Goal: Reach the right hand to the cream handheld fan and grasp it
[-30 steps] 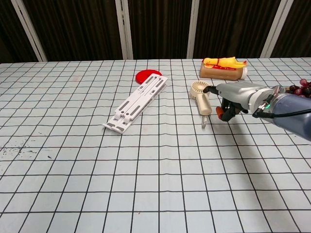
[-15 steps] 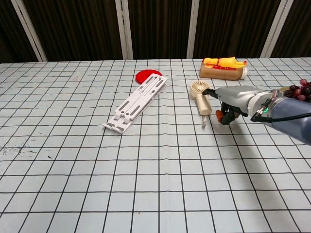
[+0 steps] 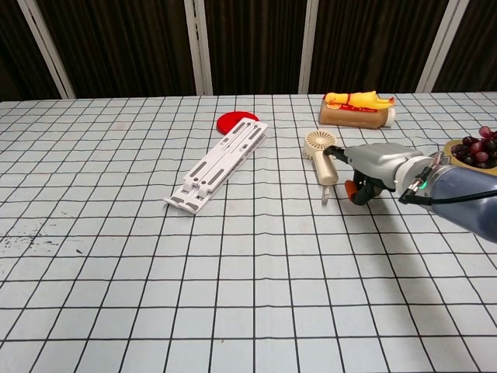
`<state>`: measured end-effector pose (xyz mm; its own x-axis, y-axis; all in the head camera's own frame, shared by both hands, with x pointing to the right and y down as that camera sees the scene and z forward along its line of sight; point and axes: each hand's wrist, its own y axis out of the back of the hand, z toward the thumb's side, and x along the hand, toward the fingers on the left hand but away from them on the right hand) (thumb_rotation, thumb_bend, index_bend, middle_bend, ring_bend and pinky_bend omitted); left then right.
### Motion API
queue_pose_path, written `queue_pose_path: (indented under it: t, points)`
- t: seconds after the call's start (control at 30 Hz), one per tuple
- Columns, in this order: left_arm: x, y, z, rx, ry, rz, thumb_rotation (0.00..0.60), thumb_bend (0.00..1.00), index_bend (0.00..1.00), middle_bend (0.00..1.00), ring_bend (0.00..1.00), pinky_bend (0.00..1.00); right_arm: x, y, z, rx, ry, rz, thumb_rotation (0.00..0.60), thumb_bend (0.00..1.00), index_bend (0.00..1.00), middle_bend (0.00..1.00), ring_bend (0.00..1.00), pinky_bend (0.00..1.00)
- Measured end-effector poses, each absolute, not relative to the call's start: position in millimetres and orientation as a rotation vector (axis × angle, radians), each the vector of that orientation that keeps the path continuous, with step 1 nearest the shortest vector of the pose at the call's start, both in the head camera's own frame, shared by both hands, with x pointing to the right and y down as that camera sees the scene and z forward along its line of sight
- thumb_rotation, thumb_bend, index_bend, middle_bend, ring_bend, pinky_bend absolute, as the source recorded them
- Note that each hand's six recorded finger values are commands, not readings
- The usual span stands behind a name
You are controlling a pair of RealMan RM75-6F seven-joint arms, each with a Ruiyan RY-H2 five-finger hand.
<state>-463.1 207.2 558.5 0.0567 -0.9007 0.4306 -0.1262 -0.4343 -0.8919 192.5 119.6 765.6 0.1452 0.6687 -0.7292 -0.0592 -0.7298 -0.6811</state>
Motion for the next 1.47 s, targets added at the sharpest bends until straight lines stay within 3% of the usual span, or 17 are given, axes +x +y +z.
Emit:
queue_pose_path:
  t: [0.33, 0.57, 0.73, 0.8, 0.93, 1.07, 1.13, 1.23, 1.47]
  points:
    - [-464.1, 206.8, 558.2, -1.654, 1.053, -1.447, 0.6, 0.03, 0.0, 0.0, 0.0, 0.0, 190.5, 121.3, 766.1, -1.847, -0.581, 1.642, 0.6, 0.73, 0.0, 0.85, 0.92, 0.78]
    - [-465.0, 206.6, 558.1, -1.652, 1.061, -1.449, 0.6, 0.03, 0.0, 0.0, 0.0, 0.0, 179.8, 99.8, 735.5, -1.816, -0.685, 1.522, 0.6, 0.73, 0.0, 0.85, 0.91, 0.78]
    - [-465.1, 206.8, 557.1, -1.65, 1.065, -1.447, 0.6, 0.03, 0.0, 0.0, 0.0, 0.0, 181.4, 86.4, 700.7, -1.771, -0.765, 1.408, 0.6, 0.73, 0.0, 0.84, 0.86, 0.7]
    - [-464.7, 207.5, 556.6, -1.65, 1.063, -1.444, 0.6, 0.03, 0.0, 0.0, 0.0, 0.0, 189.4, 85.2, 682.6, -1.745, -0.78, 1.362, 0.6, 0.73, 0.0, 0.79, 0.79, 0.6]
    - [-464.7, 208.9, 555.9, -1.648, 1.058, -1.442, 0.6, 0.03, 0.0, 0.0, 0.0, 0.0, 215.4, 93.7, 657.9, -1.698, -0.773, 1.331, 0.6, 0.73, 0.0, 0.53, 0.51, 0.36]
    - [-464.4, 210.5, 555.1, -1.645, 1.05, -1.441, 0.6, 0.03, 0.0, 0.0, 0.0, 0.0, 257.6, 122.7, 639.8, -1.668, -0.734, 1.368, 0.6, 0.57, 0.0, 0.22, 0.15, 0.15]
    - [-463.5, 211.3, 554.5, -1.64, 1.04, -1.437, 0.6, 0.03, 0.0, 0.0, 0.0, 0.0, 279.3, 138.3, 631.3, -1.645, -0.71, 1.395, 0.6, 0.51, 0.0, 0.09, 0.04, 0.07]
    - [-461.5, 213.3, 553.7, -1.63, 1.019, -1.43, 0.6, 0.03, 0.0, 0.0, 0.0, 0.0, 313.9, 164.0, 615.0, -1.592, -0.673, 1.43, 0.6, 0.48, 0.0, 0.0, 0.0, 0.01]
    - [-459.4, 217.7, 555.0, -1.594, 0.978, -1.428, 0.6, 0.03, 0.0, 0.0, 0.0, 0.0, 370.2, 213.2, 571.1, -1.498, -0.752, 1.427, 0.6, 0.46, 0.0, 0.0, 0.0, 0.0]
